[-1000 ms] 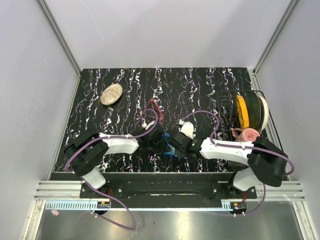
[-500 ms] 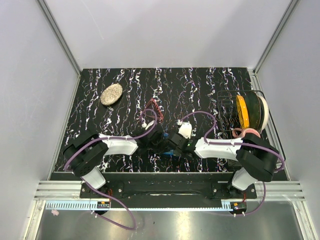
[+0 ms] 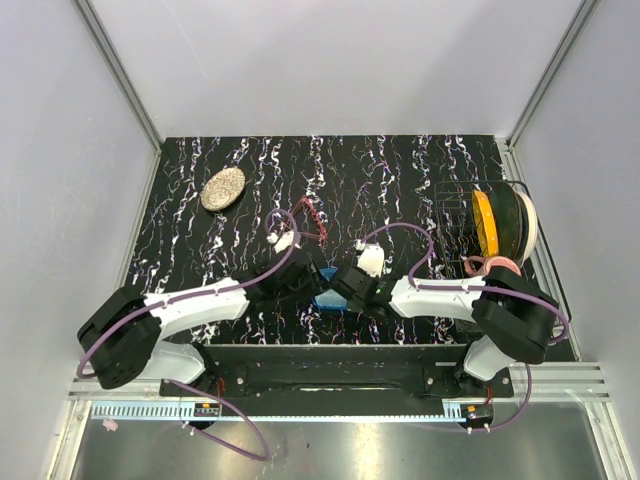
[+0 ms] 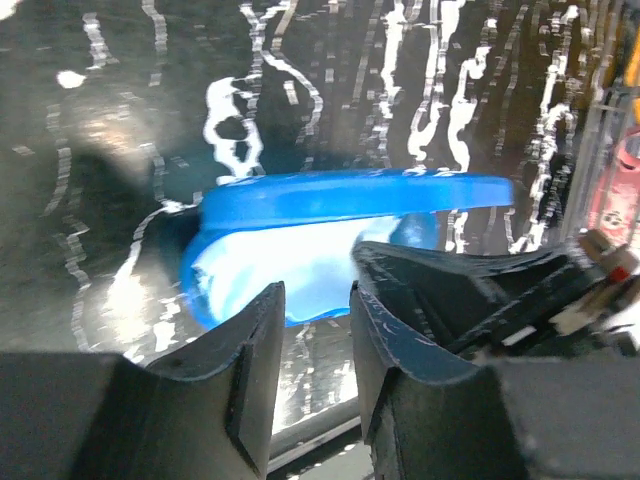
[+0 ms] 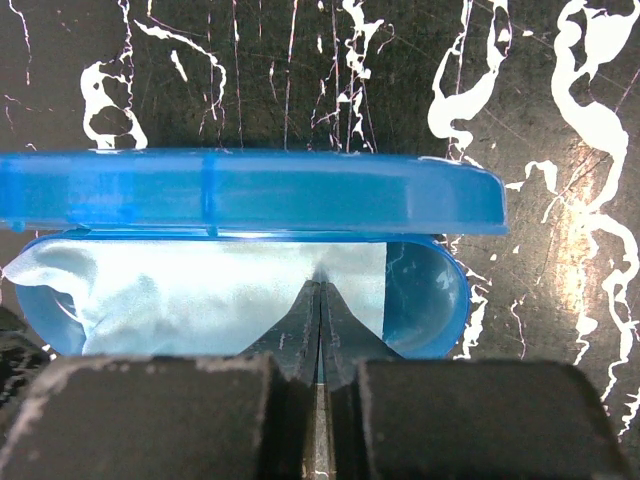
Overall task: Organize the sunglasses
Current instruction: Place the glasses cleaning cloth in the sunglasses case.
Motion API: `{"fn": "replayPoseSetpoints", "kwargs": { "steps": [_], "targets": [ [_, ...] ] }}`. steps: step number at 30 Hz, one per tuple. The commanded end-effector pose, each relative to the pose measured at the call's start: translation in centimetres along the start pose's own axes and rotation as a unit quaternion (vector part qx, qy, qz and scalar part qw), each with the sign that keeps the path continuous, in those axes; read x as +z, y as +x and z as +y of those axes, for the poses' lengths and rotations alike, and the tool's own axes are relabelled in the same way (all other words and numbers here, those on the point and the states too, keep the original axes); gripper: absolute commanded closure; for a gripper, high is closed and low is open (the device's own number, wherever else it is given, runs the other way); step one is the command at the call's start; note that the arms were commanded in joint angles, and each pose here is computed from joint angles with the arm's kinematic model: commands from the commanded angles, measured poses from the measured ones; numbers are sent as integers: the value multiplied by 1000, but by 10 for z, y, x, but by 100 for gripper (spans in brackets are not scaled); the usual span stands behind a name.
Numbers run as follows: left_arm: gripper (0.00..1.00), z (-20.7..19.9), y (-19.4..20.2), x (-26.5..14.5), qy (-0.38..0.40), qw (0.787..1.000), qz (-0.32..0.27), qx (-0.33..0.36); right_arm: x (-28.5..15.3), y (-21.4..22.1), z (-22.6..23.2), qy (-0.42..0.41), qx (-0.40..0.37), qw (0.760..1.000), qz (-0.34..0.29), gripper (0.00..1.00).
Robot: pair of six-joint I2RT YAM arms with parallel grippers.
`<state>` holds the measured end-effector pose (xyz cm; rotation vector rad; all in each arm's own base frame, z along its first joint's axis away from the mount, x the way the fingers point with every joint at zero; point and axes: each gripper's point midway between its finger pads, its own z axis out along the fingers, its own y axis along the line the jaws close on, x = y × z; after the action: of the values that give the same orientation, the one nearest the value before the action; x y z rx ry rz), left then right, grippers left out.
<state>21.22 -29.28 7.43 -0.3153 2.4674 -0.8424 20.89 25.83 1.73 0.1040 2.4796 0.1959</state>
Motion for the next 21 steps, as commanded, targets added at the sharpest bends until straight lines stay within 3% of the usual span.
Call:
{"fn": "replayPoseSetpoints", "kwargs": {
  "steps": [1,9,21],
  "targets": [
    [64,39,-5,-9,-61,997,-36,26,6,5,-14,29,-12,1000,-4,97],
    [67,59,6,1,-85,995,-20,48,7,7,-14,28,-14,999,-2,97],
    [85,69,2,10,-127,989,-21,67,5,5,-23,43,-22,999,-9,97]
  ]
}}
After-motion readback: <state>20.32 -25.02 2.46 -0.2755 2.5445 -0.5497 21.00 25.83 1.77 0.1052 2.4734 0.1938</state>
